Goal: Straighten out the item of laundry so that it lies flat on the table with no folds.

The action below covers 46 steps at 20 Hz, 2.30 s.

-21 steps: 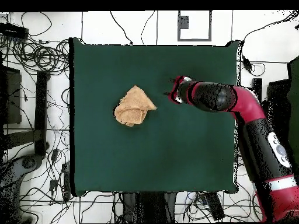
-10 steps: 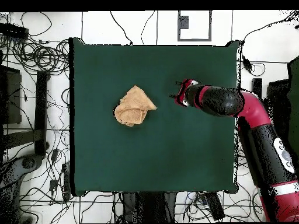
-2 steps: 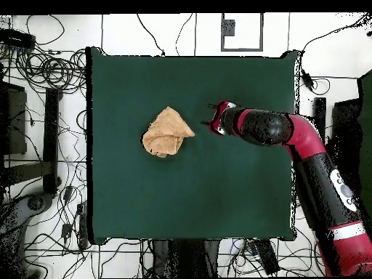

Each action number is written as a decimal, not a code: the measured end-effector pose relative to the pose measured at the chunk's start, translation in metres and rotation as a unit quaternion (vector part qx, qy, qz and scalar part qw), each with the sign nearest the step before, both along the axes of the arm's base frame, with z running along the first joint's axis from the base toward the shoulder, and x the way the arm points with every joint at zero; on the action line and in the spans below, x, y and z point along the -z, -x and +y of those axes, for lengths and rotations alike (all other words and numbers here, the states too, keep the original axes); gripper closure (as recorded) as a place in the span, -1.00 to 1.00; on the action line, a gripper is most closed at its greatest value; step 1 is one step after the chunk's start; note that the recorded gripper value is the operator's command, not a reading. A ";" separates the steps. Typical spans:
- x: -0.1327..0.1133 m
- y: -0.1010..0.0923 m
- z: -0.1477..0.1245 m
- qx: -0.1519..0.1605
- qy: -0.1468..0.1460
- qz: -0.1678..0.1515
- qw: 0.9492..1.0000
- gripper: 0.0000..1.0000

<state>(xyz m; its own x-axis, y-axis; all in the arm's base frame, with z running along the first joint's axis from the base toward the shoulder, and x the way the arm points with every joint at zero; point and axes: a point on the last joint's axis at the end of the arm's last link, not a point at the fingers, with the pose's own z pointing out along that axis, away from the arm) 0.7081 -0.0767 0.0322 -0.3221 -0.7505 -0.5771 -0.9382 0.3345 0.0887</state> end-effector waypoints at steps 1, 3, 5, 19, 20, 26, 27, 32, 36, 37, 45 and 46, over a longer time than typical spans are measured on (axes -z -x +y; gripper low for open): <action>0.000 0.001 0.003 -0.002 -0.002 0.000 1.000 -1.00; 0.001 0.003 0.007 -0.006 -0.005 0.001 1.000 -1.00; 0.001 0.004 0.010 -0.008 -0.008 0.002 1.000 -1.00; 0.002 0.004 0.041 -0.033 -0.005 0.003 0.999 -1.00; 0.001 0.003 0.045 -0.036 -0.004 0.003 0.999 -1.00; -0.006 0.000 0.075 -0.064 0.007 0.001 0.998 -1.00; -0.006 0.000 0.078 -0.068 0.009 0.002 0.998 -1.00; -0.003 0.000 0.083 -0.079 0.024 0.015 0.996 -1.00; 0.000 0.001 0.077 -0.077 0.028 0.020 0.996 -1.00; 0.002 0.001 0.073 -0.074 0.029 0.021 0.997 -1.00; 0.004 0.001 0.062 -0.066 0.030 0.023 0.997 -1.00; 0.004 0.001 0.061 -0.064 0.029 0.024 0.997 -1.00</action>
